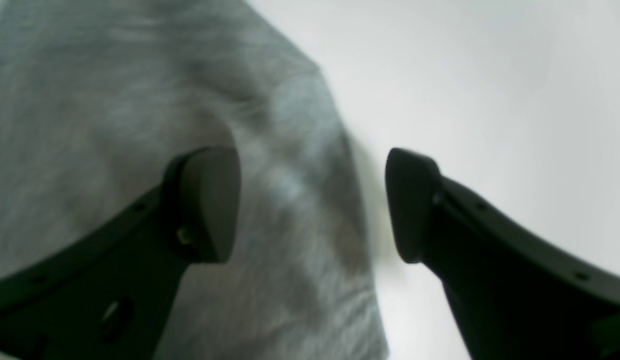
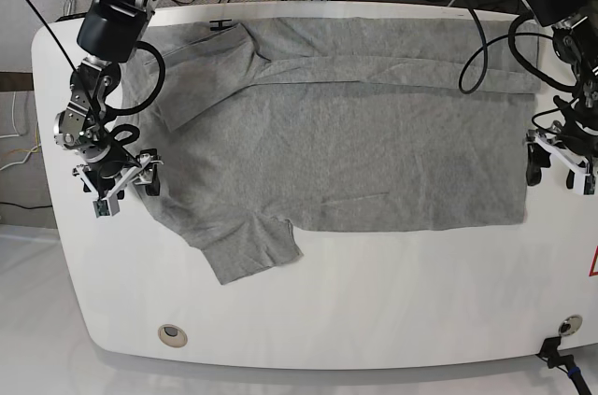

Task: Fold the T-shirt properly
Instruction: 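Move both grippers to the shirt's hem corners and grasp them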

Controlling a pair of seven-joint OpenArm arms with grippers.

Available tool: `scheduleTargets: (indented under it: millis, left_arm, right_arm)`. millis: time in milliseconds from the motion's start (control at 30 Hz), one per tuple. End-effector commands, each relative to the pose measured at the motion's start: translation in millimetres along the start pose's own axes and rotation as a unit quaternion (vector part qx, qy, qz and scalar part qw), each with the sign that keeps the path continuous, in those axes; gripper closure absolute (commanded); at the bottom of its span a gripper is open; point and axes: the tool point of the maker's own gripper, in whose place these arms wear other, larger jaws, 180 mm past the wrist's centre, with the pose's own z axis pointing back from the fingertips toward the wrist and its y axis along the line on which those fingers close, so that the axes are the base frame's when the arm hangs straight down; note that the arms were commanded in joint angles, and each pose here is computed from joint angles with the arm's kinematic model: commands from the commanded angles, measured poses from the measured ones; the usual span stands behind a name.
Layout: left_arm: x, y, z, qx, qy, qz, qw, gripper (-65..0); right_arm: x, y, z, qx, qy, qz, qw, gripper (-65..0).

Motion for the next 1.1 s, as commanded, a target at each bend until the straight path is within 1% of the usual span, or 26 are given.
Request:
scheduleTargets:
  millis: [0, 100, 233, 333, 400, 533, 600, 667, 733, 833, 1067]
  left_arm:
    - [21.2, 10.5, 0.0, 0.011, -0.026, -0.008, 1.0, -48.3]
    - [27.0, 14.5, -6.3, 0.012, -0.029, -0.001, 1.0, -48.3]
    - [28.9, 16.9, -13.3, 0.009, -0.029, 0.011, 0.999, -48.3]
    - [27.7, 20.5, -12.8, 0.011, -0.026, 0.01, 1.0, -48.3]
    - [28.5, 14.0, -16.0, 0.003, -0.023, 0.002, 1.0, -48.3]
    - [31.6, 9.3, -18.2, -0.003, -0.031, -0.002, 1.0, -48.3]
    - [31.1, 9.5, -18.4, -0.002, -0.03, -0.001, 1.0, -48.3]
    - [31.0, 9.1, -18.6, -0.003, -0.03, -0.002, 1.0, -48.3]
    - [31.0, 9.1, -18.6, -0.003, -0.03, -0.002, 1.0, -48.3]
    - [31.0, 9.1, -18.6, -0.003, -0.03, -0.002, 1.0, -48.3]
    - [31.2, 9.2, -18.2, -0.003, -0.032, -0.002, 0.999, -48.3]
  right_arm:
    - [32.7, -8.4, -5.8, 0.002, -0.044, -0.008, 0.999, -43.9]
    - [36.9, -9.4, -16.2, 0.01, -0.052, -0.03, 0.9981, -43.9]
    - [47.2, -10.8, -27.5, 0.013, -0.061, -0.037, 0.9974, -43.9]
    - [50.0, -8.5, -37.8, 0.021, -0.062, -0.052, 0.9965, -43.9]
    - [50.1, -6.3, -42.9, 0.027, -0.06, -0.063, 0.9958, -43.9]
    - [48.3, -0.6, -45.9, 0.035, -0.058, -0.067, 0.9955, -43.8]
    - [43.6, 10.1, -49.8, 0.044, -0.051, -0.063, 0.9957, -43.8]
    - [25.2, 23.7, -52.5, 0.057, -0.031, -0.052, 0.9966, -43.8]
    - [15.3, 29.2, -51.7, 0.06, -0.024, -0.048, 0.9968, -43.8]
    - [-2.1, 31.1, -49.5, 0.06, -0.011, -0.049, 0.9969, -43.8]
    - [-9.5, 35.1, -49.6, 0.062, -0.006, -0.051, 0.9967, -42.9]
